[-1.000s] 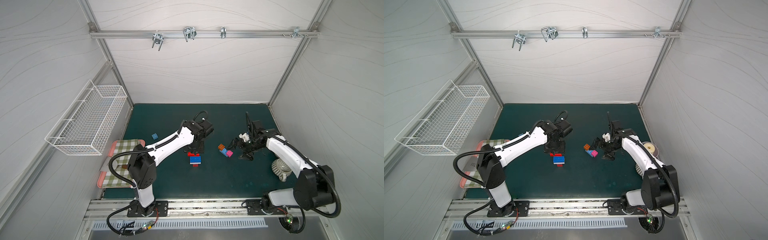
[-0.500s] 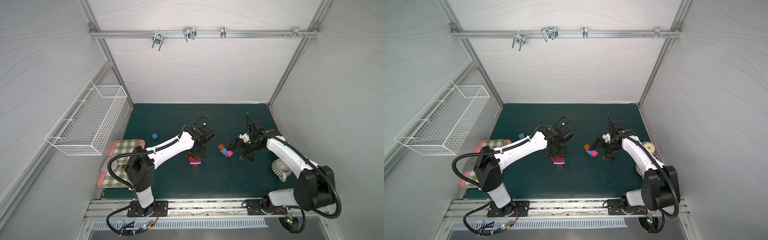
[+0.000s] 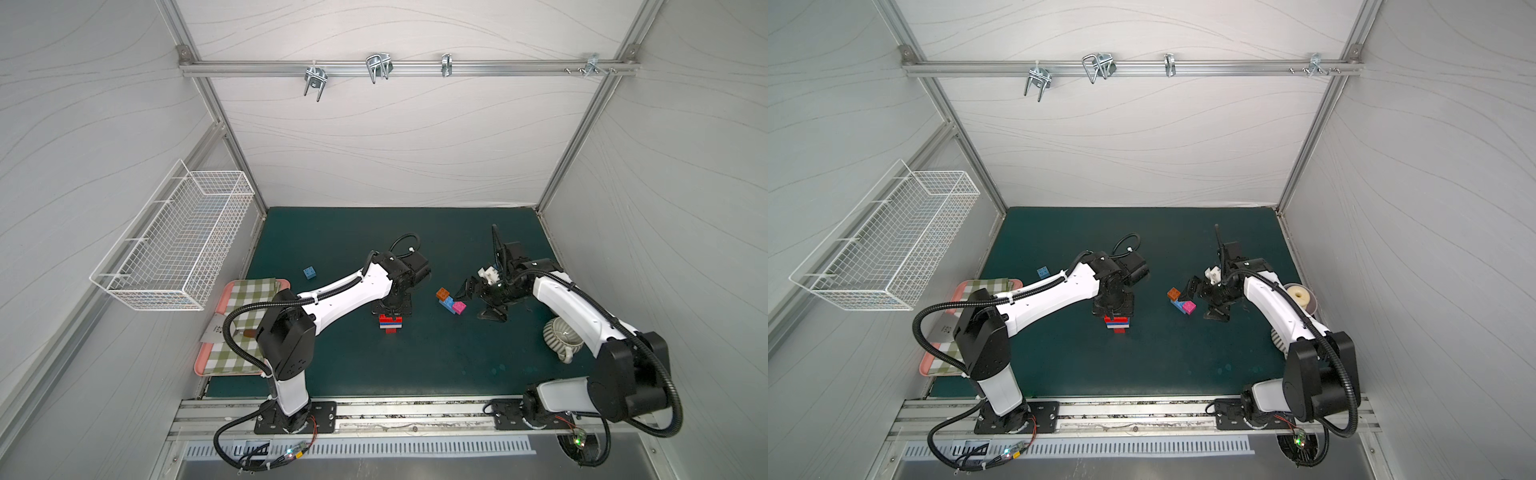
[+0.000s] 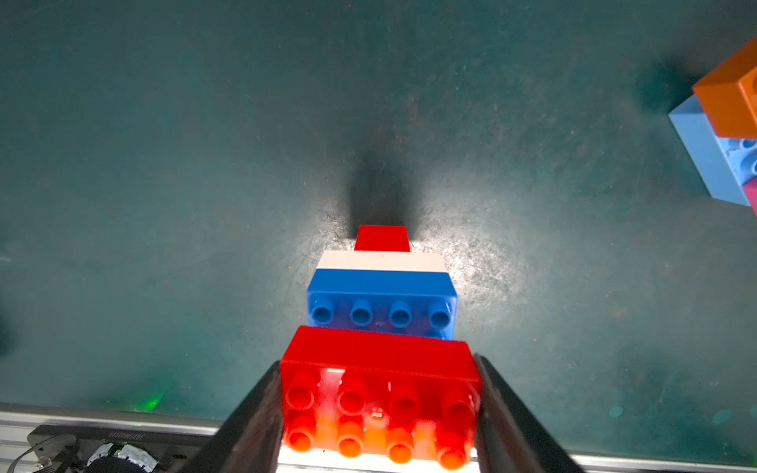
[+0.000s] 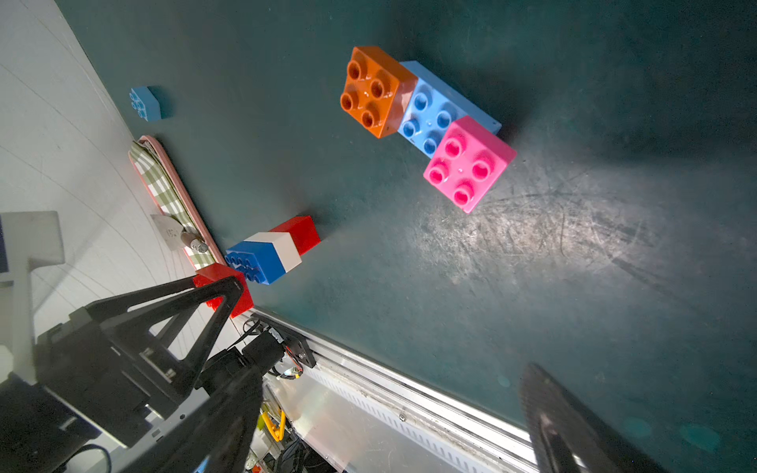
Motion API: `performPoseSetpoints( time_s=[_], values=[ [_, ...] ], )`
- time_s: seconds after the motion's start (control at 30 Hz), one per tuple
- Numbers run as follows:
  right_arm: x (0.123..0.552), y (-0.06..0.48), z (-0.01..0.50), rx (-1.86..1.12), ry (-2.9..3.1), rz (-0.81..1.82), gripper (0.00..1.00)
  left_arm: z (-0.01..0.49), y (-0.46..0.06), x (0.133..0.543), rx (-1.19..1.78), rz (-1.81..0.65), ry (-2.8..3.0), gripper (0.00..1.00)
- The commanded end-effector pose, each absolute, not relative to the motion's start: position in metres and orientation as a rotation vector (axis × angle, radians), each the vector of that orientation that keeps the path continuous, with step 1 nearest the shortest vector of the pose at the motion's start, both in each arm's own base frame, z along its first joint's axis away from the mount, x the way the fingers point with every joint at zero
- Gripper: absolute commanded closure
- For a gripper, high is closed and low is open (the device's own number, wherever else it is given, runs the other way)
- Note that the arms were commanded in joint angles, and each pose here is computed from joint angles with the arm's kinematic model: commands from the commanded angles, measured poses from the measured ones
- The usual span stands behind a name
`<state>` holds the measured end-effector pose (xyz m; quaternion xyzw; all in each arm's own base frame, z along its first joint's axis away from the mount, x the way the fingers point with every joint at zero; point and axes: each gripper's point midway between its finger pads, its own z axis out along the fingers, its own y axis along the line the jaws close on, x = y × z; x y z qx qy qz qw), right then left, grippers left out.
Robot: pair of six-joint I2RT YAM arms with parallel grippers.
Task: Assemble a carrot with lego
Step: Assemble the lego brick with the lego brick.
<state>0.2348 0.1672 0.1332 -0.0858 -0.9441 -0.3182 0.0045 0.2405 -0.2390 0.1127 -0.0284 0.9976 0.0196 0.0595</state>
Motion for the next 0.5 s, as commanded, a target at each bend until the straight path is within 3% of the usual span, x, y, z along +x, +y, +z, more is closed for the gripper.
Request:
performPoseSetpoints(
  time_s=[0.0, 0.47],
  values=[
    [0.2328, 0.166, 0.1379, -0.284, -2.956, -1.01, 0.01, 0.1108, -0.2412, 0.246, -0.092, 0.074, 3.001, 0.72],
    [0.233, 0.1651, 0.137, -0.282, -2.957, -1.005, 0.01, 0.1058, -0.2392, 0.2454, -0.089, 0.095, 3.004, 0.73]
  ],
)
